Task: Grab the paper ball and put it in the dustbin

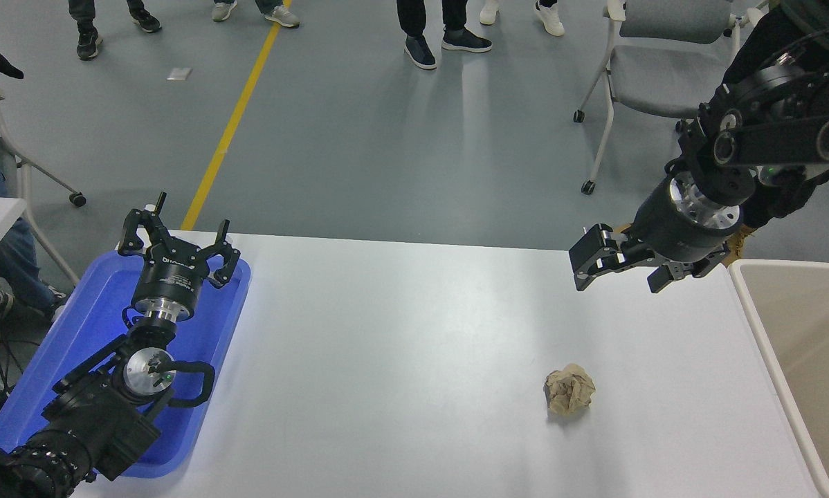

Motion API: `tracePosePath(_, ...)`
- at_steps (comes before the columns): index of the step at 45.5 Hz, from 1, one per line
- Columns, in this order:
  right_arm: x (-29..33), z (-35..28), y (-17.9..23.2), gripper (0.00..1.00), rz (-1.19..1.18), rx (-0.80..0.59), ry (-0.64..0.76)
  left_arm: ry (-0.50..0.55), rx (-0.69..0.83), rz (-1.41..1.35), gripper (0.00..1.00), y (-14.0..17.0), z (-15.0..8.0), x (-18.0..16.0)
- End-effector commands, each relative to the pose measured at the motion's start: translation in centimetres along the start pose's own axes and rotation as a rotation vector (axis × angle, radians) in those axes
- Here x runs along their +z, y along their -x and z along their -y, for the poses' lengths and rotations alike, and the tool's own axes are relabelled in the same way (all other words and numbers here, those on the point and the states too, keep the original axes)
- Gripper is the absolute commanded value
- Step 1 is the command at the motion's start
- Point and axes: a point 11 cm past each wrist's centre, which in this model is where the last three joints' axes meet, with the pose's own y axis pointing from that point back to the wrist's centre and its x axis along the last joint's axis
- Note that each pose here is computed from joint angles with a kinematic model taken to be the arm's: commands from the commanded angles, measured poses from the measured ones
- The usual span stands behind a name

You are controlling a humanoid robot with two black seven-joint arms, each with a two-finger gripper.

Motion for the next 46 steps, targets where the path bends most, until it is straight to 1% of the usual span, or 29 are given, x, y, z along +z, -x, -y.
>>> tracePosePath(1, -0.01, -0.01, -0.01, 1.00, 0.001, 0.000, -0.001, -0.002, 0.000, 0.001, 1.00, 0.00, 0.00, -0.02)
tracePosePath(46, 0.72, -0.03, -0.59, 1.00, 0.015, 0.018, 0.006, 0.000, 0.000, 0.001, 1.00, 0.00, 0.00, 0.00)
